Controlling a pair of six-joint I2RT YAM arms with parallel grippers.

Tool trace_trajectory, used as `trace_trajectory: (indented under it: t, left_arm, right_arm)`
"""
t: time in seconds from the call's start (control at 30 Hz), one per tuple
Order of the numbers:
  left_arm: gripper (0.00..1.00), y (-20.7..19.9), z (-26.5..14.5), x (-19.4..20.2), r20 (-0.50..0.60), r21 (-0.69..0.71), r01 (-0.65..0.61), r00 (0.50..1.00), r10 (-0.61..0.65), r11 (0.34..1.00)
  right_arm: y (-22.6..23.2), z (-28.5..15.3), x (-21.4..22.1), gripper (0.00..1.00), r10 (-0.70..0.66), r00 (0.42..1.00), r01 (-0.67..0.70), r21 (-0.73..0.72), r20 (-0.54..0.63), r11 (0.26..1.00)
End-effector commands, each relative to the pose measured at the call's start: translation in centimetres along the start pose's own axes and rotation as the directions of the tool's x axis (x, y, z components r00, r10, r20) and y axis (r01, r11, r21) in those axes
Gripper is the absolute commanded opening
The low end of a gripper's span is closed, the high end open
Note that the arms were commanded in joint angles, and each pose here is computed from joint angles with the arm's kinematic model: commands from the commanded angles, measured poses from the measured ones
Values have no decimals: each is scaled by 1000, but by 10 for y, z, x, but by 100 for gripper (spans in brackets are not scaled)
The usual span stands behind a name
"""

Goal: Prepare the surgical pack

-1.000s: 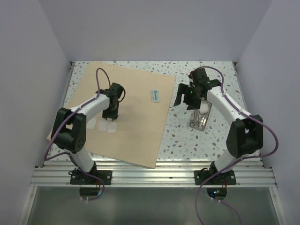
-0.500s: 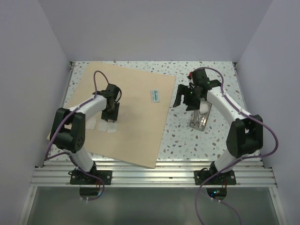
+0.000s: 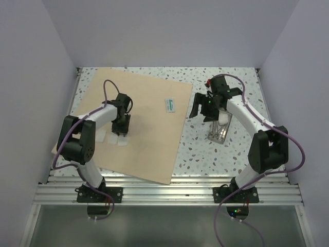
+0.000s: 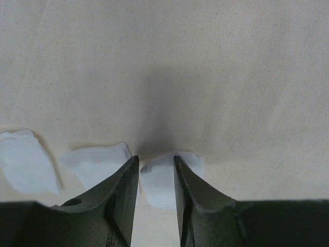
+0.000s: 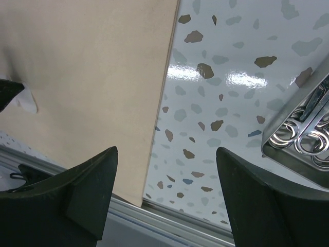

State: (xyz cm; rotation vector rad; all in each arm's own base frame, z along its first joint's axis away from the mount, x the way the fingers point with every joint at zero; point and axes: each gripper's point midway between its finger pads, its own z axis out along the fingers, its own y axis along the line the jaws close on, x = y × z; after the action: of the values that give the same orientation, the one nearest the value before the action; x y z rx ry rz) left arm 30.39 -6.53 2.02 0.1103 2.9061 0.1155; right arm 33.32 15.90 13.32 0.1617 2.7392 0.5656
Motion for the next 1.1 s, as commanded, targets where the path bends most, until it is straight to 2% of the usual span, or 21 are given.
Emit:
trace_trajectory:
  t: [0.0, 0.07, 0.17, 0.23, 0.4, 0.73, 1.07]
  left_arm:
    - [37, 0, 7, -2, -7, 12, -7, 1000, 7, 1000]
    - [36, 0, 9, -1, -8, 16, -7, 1000, 7, 1000]
    - [29, -1, 8, -3, -4, 22, -4, 1000, 4, 1000]
    - [16, -1, 6, -4, 0, 19, 1, 1000, -1, 1000]
    - [0, 6, -14, -11, 34, -16, 42, 999, -42, 999]
    - [0, 18, -45, -7, 1, -77, 90, 996, -90, 993]
    - [0, 44, -37, -11, -5, -222, 40, 999, -42, 974]
  right_arm:
    - [11, -2, -3, 81, -17, 1000, 18, -41, 8, 999]
    - [11, -2, -4, 81, -19, 1000, 20, -42, 10, 999]
    - [10, 0, -3, 81, -21, 1000, 21, -43, 1, 999]
    - [11, 1, -3, 81, -22, 1000, 22, -45, 1, 999]
    - [15, -1, -5, 81, -30, 1000, 30, -55, 6, 998]
    - [23, -1, -4, 81, -46, 999, 47, -80, 6, 996]
    - [22, -4, 1, 81, -58, 998, 58, -84, -4, 995]
